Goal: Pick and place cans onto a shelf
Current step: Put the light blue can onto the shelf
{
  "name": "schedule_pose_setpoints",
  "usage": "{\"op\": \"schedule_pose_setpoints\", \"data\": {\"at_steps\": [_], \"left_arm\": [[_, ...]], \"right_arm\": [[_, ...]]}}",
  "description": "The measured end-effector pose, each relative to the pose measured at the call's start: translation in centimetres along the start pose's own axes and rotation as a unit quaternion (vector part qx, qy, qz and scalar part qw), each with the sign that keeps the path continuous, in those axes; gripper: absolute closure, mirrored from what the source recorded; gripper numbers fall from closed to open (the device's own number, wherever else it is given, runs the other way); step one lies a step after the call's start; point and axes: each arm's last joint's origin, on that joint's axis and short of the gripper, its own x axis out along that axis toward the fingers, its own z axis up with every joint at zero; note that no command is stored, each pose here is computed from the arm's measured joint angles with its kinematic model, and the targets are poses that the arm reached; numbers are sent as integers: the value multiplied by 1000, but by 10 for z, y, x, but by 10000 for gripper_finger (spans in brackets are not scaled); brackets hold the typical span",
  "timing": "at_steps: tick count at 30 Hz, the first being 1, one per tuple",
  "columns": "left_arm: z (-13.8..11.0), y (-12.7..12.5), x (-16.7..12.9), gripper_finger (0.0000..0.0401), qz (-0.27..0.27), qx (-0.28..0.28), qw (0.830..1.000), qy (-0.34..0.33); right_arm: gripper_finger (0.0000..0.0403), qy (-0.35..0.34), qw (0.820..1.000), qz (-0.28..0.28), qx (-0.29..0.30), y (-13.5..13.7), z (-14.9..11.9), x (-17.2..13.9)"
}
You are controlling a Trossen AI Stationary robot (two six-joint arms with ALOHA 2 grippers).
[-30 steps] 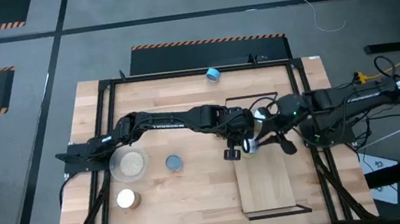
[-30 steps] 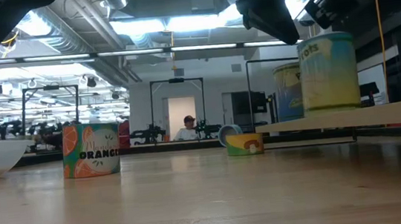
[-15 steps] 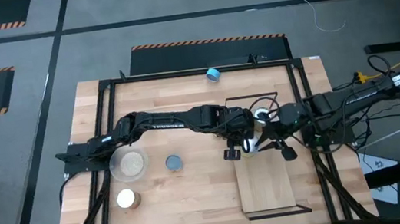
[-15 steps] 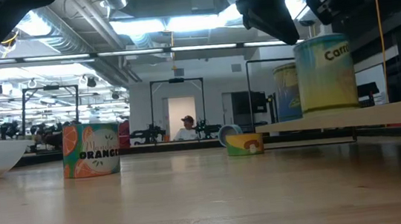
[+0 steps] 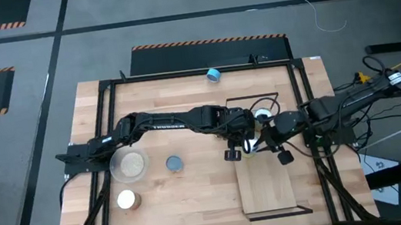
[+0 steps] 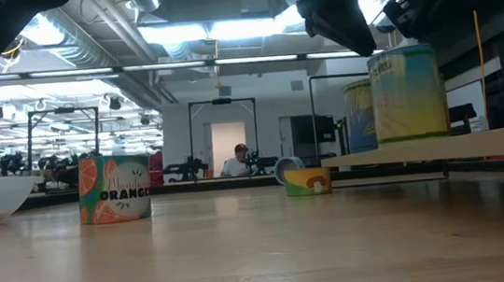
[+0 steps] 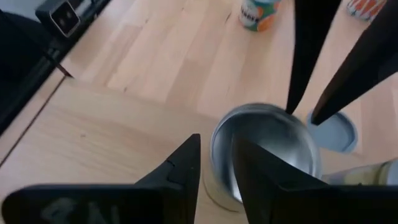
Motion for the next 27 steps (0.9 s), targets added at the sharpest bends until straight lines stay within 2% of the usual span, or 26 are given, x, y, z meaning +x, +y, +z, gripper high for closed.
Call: {"op": "schedule_pose_setpoints", "data": {"at_steps": [5,14,27], "left_arm": [[0,0,0,346,0,0,1000,0],[0,0,0,346,0,0,1000,0],[0,0,0,346,0,-4,1000,0]], "right_arm": [[306,22,1000,-6,-13,0,-3,5],[306,23,998,-5,-56,0,-4,3],[306,32,987,-2,-161,0,-10,-15]]}}
